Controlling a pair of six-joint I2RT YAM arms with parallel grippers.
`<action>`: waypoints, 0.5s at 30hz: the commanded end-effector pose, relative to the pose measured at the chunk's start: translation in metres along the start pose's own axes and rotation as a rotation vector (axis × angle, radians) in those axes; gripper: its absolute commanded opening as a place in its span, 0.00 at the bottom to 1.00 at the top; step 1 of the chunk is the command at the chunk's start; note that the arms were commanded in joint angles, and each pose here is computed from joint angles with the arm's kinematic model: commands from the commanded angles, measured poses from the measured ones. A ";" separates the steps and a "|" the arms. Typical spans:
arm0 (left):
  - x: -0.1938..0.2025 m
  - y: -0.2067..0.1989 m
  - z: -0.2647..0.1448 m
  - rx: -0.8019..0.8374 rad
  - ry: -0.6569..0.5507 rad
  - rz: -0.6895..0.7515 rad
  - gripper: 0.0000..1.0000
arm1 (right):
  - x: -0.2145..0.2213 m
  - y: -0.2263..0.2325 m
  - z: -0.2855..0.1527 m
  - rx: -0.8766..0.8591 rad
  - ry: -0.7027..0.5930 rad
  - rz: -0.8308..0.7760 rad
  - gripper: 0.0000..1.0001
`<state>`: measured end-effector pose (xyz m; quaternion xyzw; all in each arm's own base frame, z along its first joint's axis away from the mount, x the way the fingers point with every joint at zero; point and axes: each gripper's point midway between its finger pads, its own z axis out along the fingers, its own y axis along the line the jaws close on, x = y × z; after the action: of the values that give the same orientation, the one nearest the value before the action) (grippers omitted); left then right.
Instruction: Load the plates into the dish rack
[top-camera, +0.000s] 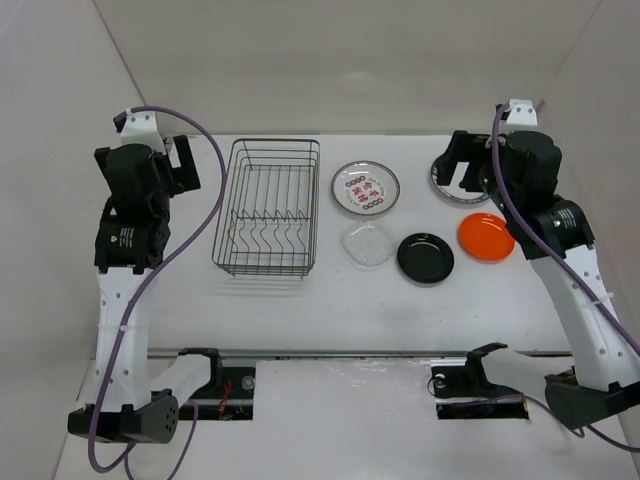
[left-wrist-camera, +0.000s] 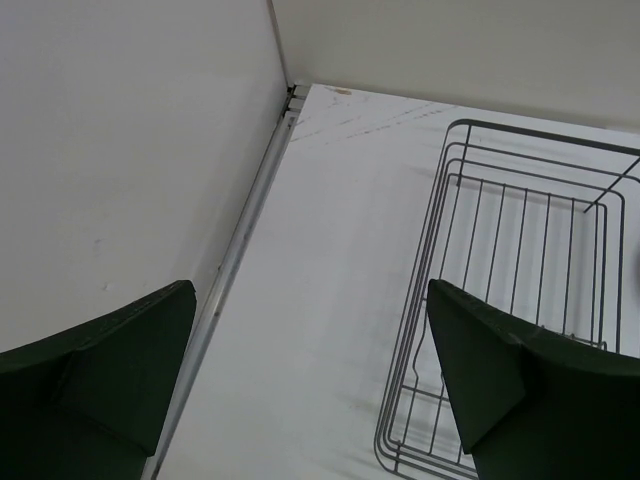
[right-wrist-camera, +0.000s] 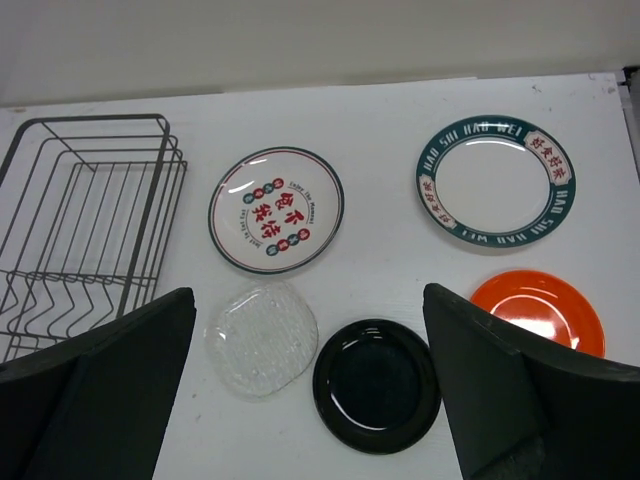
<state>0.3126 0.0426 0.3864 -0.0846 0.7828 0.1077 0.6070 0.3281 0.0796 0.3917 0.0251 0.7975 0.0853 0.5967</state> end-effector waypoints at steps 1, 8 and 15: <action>-0.005 -0.002 0.004 -0.002 -0.025 -0.028 1.00 | -0.016 0.002 0.001 0.001 -0.078 0.020 1.00; 0.013 -0.010 0.015 0.033 0.020 -0.026 1.00 | 0.033 0.026 0.079 -0.244 -0.027 0.033 1.00; 0.032 -0.009 0.018 0.033 0.043 0.017 1.00 | 0.102 0.003 0.194 -0.336 0.160 0.111 0.97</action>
<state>0.3243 0.0391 0.3434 -0.0756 0.8112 0.1004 0.5711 0.4611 0.0999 0.2359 -0.0081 0.8396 0.1921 0.5080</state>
